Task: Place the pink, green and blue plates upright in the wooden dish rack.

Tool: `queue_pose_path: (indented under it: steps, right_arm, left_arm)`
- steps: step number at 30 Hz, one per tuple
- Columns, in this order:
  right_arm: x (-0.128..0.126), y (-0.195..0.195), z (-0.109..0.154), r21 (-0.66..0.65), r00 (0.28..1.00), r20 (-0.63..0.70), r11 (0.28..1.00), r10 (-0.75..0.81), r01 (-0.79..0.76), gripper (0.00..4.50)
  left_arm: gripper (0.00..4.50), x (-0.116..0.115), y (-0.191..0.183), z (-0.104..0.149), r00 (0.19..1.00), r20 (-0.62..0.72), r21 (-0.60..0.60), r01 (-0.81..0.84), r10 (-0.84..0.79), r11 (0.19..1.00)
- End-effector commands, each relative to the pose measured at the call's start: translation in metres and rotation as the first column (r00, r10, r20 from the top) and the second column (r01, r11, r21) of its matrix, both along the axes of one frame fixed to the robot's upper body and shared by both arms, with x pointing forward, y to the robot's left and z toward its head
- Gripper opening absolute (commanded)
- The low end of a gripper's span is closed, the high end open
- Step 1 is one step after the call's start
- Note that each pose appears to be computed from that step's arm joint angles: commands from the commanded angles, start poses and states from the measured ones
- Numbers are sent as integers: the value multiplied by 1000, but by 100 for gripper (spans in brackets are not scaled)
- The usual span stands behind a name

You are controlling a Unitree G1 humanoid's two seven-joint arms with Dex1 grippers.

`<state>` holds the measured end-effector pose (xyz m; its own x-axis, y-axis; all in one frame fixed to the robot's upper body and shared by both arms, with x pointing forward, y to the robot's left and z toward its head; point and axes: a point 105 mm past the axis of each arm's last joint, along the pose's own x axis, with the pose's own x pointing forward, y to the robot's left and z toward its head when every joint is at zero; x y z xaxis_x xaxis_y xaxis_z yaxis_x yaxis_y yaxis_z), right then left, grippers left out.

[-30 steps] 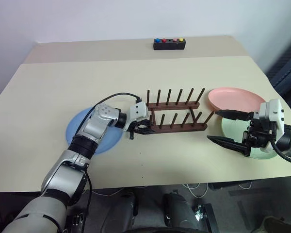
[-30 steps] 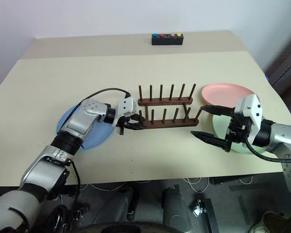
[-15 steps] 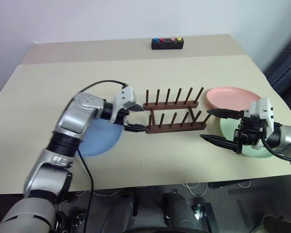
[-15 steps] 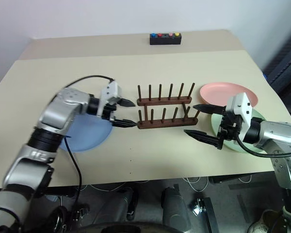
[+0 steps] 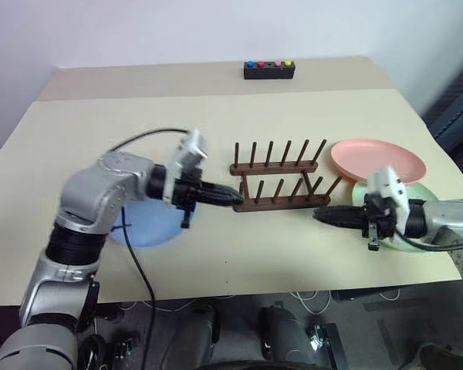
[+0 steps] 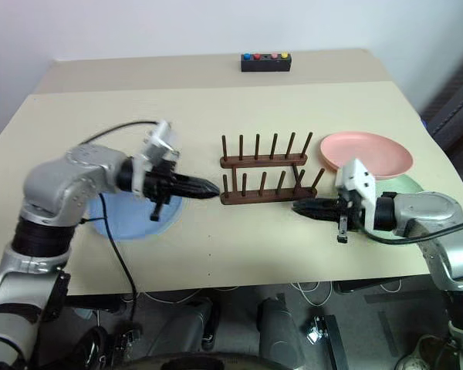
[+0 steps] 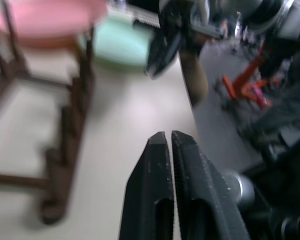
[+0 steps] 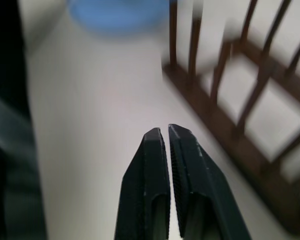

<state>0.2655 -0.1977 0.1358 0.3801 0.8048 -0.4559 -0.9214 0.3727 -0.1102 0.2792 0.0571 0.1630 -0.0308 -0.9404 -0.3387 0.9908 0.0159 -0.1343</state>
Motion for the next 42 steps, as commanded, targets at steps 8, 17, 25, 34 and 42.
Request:
queue_pose_path:
  steps: [8, 17, 25, 34, 42]
  right_arm:
    - [45, 7, -23, -210, 983, 185, 977, 12, 27, 5]
    - [84, 16, -25, -266, 944, 330, 961, 13, 80, 5]
    - [125, 14, -13, -338, 858, 514, 921, 9, 193, 5]
    - [152, 32, 5, -285, 779, 627, 929, -5, 236, 5]
    - [162, 35, 13, -244, 721, 691, 924, -47, 293, 5]
  left_arm:
    - [0, 44, -43, -36, 934, 349, 146, -132, 74, 980]
    - [0, 108, -15, -41, 822, 513, 174, -381, 247, 908]
    - [0, 145, 3, -23, 711, 606, 100, -512, 356, 853]
    - [0, 152, 9, -21, 683, 621, 71, -537, 384, 840]
    - [0, 158, 8, -15, 667, 638, 56, -538, 384, 841]
